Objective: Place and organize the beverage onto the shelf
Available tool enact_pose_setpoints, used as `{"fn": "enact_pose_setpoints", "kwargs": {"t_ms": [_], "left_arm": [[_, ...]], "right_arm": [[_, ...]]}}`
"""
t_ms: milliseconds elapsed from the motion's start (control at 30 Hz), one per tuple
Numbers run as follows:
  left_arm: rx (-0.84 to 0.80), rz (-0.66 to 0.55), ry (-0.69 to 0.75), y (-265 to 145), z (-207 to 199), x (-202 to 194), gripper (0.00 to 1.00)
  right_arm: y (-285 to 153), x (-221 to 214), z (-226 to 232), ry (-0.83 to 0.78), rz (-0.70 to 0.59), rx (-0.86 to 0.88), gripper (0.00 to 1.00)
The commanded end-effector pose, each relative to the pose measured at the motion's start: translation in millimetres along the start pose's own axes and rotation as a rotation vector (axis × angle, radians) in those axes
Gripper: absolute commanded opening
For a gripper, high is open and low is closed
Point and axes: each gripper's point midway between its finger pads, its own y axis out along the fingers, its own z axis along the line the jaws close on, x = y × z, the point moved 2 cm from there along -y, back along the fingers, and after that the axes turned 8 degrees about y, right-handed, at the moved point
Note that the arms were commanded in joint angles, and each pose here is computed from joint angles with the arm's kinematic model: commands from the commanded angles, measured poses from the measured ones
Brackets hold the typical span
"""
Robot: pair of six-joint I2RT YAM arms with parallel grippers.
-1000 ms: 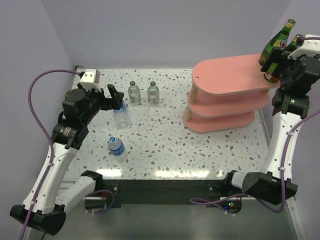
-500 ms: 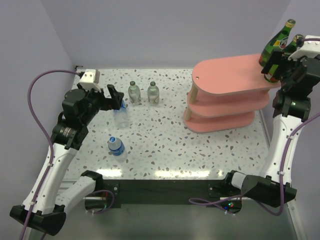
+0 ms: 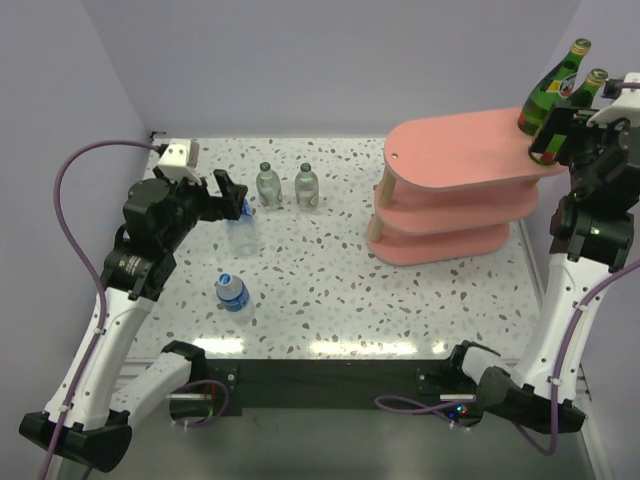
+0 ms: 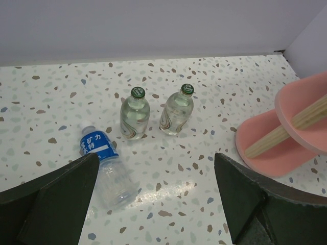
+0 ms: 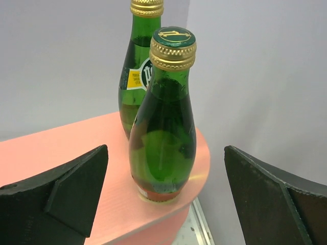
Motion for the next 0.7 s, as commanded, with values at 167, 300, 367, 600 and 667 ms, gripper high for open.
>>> {"fn": "enact_pose_setpoints", "kwargs": {"t_ms": [167,300,367,600,667], "left_arm": [[-0.035,-0.097,0.036,-4.5,-5.5,31.8,1.00],[-0.048,-0.107,0.051,-4.0,-7.5,41.0,1.00],[-0.055,-0.104,0.059,-1.5,-8.5,43.2,1.00],[-0.088,-0.111,0.078,4.6,-13.7,53.6,1.00],[-0.116,-0.096,0.079,9.1,-17.8,50.6,1.00]], "right_arm": [[-44.2,25.3,-3.8,-0.038,-0.018,-0.050,0.99],[-66.6,30.4,-0.7,-0.070,-0.003,-0.042,0.99],[-80.1,25.3,0.9,-0.098,0.034,-0.032,0.99],[-141.6,-19.8,80.9,-0.277,0.219,0.587,0.85],[-170.0,-47.8,102.4,-0.375,0.270,0.846,0.79]]}}
